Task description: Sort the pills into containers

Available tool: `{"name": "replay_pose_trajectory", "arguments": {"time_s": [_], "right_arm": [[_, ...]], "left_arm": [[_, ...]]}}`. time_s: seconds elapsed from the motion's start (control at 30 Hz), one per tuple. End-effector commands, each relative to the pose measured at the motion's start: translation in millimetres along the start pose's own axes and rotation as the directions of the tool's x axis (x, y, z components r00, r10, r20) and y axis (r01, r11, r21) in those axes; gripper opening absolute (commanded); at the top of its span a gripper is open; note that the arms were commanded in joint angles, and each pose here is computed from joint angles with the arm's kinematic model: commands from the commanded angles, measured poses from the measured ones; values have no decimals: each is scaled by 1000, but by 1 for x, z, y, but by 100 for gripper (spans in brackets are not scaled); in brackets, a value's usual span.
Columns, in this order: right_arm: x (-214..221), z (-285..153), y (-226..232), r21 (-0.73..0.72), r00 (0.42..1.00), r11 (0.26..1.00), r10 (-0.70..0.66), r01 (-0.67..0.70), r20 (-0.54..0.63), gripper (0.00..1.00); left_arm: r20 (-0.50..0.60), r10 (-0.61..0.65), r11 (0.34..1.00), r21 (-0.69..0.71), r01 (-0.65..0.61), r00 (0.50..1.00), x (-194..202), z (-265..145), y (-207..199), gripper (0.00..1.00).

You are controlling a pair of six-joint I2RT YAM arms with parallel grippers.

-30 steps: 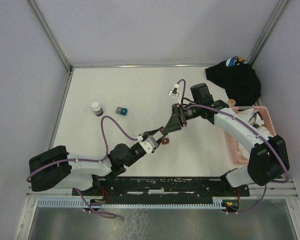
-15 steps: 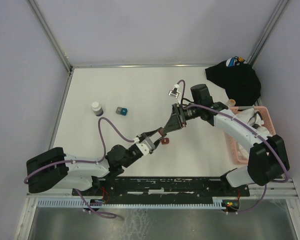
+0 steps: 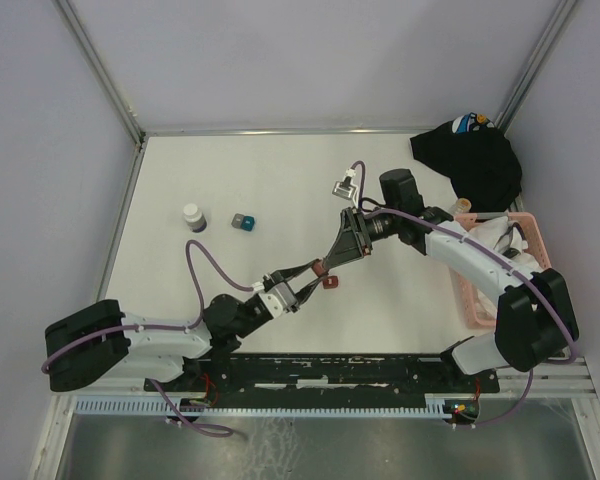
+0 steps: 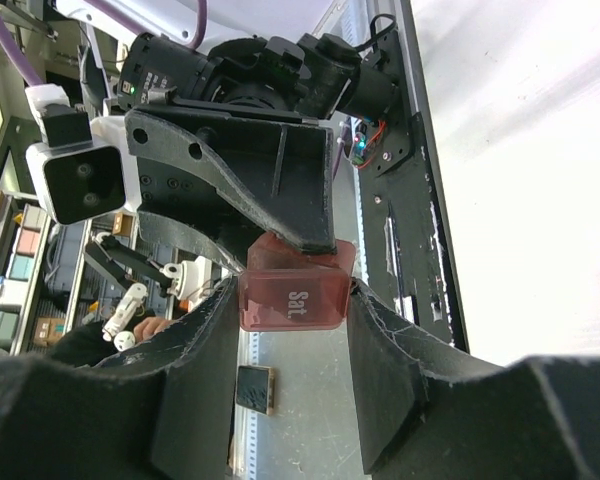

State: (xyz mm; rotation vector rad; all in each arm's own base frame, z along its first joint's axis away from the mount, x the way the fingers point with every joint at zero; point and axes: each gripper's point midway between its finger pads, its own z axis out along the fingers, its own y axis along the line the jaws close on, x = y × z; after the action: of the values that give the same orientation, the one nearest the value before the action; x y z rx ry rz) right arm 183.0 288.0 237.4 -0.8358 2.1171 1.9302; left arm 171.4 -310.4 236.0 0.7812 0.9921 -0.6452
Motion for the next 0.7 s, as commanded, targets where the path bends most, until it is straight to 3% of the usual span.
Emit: {"name": "replay_pose_trajectory", "arguments": {"time_s": [0.0,0.37,0.53,0.67], "right_arm": [[-9,-9,6,27,994,994,-107,107,15,49],[-12,-20,-14,150,992,983,-117,110,37,52],[-11,-20,-16,149,993,982,-118,112,29,47],[-9,-18,-14,115,994,988,-104,101,25,36]], "left_arm": [[40,-37,999,-5,38,999,-8,-7,2,3],[52,-40,999,12,40,998,-14,-13,1,3],[63,-44,999,23,42,997,-17,-12,-1,3],[77,-50,998,41,47,996,-21,-9,-4,3]]}}
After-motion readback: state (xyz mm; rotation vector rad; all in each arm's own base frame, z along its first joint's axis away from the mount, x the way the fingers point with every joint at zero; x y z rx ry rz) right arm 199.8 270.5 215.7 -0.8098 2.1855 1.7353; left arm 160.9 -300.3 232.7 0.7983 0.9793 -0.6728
